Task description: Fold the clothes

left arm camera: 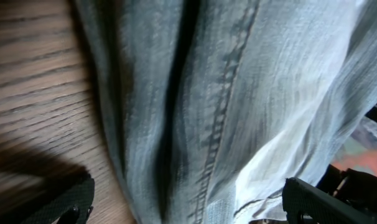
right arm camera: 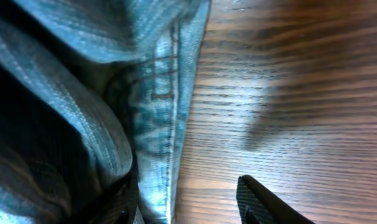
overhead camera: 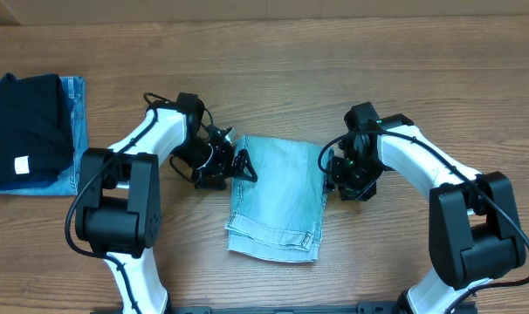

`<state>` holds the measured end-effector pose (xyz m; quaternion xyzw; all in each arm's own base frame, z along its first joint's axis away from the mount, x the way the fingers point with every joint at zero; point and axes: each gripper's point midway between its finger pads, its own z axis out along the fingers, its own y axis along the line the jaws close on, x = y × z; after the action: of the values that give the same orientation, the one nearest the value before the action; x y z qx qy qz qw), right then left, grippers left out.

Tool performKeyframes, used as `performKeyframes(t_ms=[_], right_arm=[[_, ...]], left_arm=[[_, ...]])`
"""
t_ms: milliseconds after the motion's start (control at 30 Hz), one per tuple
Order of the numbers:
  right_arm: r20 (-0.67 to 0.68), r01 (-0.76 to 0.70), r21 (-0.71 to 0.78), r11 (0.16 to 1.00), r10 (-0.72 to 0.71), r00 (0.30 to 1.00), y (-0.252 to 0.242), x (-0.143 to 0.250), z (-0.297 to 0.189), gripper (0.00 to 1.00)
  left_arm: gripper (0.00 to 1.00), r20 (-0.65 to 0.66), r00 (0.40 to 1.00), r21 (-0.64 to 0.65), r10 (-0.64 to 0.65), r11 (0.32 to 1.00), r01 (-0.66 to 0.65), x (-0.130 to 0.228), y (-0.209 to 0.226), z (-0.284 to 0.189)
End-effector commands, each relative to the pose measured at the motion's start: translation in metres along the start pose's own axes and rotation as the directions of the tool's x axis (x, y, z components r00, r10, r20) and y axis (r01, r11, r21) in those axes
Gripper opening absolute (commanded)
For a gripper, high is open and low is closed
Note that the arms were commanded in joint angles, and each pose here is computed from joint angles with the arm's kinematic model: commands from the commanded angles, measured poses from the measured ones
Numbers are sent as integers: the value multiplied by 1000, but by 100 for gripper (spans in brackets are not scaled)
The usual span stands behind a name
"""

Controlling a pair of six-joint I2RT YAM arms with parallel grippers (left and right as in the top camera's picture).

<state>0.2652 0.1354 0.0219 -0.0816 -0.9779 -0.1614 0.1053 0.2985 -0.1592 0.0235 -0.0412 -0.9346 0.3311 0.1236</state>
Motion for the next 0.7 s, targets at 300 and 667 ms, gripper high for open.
performKeyframes(t_ms=[300, 667], right_arm=[[11, 112, -124, 986, -112, 994, 46, 3, 4, 55], [20, 117, -126, 985, -116, 993, 47, 1, 4, 56]], left_arm=[[96, -24, 999, 59, 47, 997, -45, -5, -6, 28], [4, -16, 997, 54, 77, 996, -76, -8, -9, 32]])
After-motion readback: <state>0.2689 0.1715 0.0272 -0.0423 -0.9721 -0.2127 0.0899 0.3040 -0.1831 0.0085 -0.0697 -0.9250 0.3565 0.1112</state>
